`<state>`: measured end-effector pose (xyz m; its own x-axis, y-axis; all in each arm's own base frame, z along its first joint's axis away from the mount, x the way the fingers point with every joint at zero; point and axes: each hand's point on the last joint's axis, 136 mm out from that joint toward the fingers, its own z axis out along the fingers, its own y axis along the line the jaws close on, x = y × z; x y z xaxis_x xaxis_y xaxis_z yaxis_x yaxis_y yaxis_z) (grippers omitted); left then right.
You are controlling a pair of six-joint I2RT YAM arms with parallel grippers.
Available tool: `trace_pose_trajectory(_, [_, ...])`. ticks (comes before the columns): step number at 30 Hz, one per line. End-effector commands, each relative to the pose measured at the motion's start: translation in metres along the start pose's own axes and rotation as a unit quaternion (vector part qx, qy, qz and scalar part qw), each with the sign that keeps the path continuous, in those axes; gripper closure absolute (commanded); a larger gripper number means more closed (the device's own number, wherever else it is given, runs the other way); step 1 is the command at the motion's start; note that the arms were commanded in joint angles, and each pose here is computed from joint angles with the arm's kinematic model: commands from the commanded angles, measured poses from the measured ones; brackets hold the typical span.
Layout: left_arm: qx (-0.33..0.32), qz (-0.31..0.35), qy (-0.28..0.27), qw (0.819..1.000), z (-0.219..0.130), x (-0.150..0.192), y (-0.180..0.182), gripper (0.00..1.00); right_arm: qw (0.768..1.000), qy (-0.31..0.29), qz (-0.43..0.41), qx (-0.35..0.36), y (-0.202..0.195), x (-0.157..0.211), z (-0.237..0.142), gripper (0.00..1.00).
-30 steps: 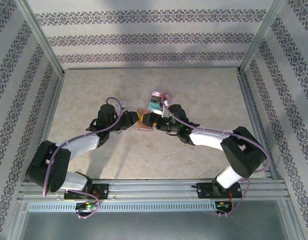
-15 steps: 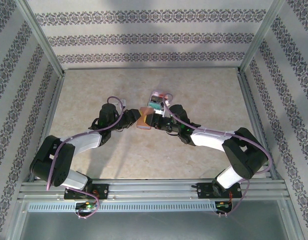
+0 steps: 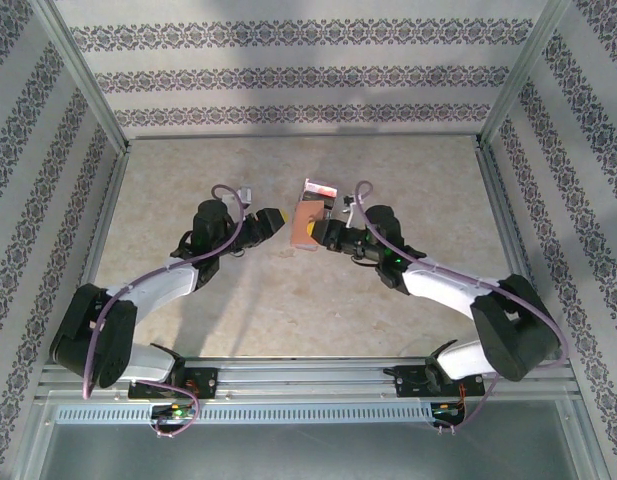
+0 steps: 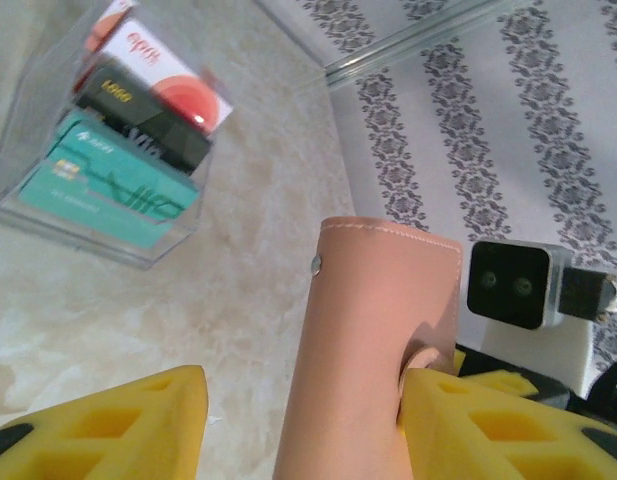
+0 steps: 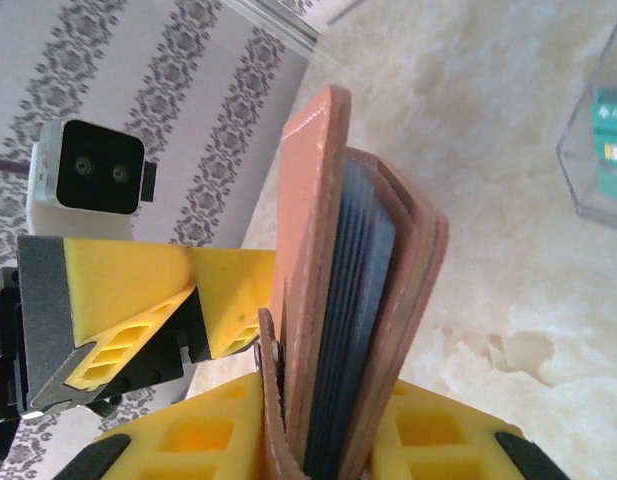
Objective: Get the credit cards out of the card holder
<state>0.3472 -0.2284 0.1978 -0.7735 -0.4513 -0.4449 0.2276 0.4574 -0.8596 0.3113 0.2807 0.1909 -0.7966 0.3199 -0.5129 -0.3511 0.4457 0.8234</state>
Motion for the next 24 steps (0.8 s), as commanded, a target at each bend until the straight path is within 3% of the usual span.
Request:
trace_pose_trajectory(1, [0.027, 0.061, 0.022, 0.998, -0.006, -0.002, -0.024, 0.46, 0.995, -0.015, -0.066, -0.068, 0.036, -0.014, -0.019, 0.77])
trace_pose_trajectory(15, [0.179, 0.11, 0.082, 0.974, 0.002, 0.028, -0.096, 0.35, 0.982, -0.001, -0.13, -0.135, 0.071, -0.012, -0.048, 0.78])
trace_pose_trajectory(24, [0.203, 0.11, 0.095, 0.968, 0.0, 0.036, -0.1, 0.52, 0.975, 0.005, -0.153, -0.164, 0.083, -0.013, -0.053, 0.79])
